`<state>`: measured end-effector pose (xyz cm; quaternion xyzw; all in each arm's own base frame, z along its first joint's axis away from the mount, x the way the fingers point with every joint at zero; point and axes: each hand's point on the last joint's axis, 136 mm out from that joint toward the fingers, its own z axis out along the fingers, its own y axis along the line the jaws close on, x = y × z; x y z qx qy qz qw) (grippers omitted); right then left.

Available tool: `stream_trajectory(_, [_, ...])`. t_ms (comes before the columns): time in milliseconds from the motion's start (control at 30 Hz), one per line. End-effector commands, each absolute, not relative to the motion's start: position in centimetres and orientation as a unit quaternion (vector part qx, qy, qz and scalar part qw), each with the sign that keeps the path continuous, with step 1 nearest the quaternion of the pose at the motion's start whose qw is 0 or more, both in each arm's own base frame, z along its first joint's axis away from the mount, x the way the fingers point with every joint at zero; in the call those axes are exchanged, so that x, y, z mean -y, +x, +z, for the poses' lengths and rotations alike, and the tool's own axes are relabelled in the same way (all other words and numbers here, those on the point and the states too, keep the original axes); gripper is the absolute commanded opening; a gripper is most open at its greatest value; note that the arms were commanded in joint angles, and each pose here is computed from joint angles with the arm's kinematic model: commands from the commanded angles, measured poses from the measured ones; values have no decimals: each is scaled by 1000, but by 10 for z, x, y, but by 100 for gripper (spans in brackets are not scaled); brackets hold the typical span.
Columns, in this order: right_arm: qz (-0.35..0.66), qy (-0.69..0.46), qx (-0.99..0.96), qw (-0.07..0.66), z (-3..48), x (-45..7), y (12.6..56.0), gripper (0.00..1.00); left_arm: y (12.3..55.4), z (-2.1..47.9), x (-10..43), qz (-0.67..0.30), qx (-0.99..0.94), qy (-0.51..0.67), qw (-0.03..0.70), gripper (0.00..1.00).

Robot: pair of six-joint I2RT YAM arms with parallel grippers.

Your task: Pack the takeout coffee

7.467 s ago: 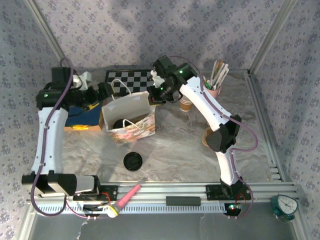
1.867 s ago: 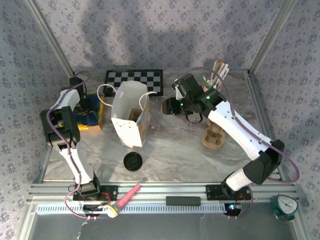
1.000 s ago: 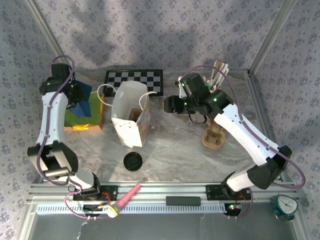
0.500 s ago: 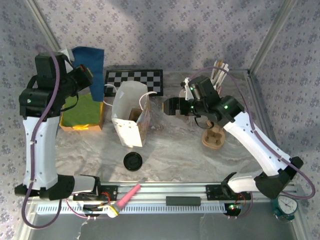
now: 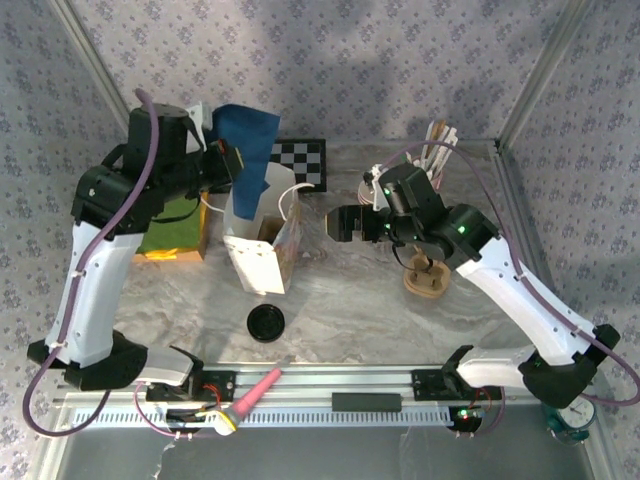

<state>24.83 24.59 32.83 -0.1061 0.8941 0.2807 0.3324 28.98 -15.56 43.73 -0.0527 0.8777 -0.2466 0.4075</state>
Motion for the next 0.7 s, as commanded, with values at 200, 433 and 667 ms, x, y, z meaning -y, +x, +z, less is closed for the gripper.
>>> stream_trajectory(200, [282,-115,-886,350,342,-247,235,100,302,371,153,-215,-912,-68,344,0])
stream_trajectory(433, [278,-120,-885,354,346,-250,234,100,313,349,161,-205,-923,-61,319,0])
stream_trajectory(667, [273,-119,-886,356,346,-249,233,100,319,306,162,-175,-945,-64,269,0])
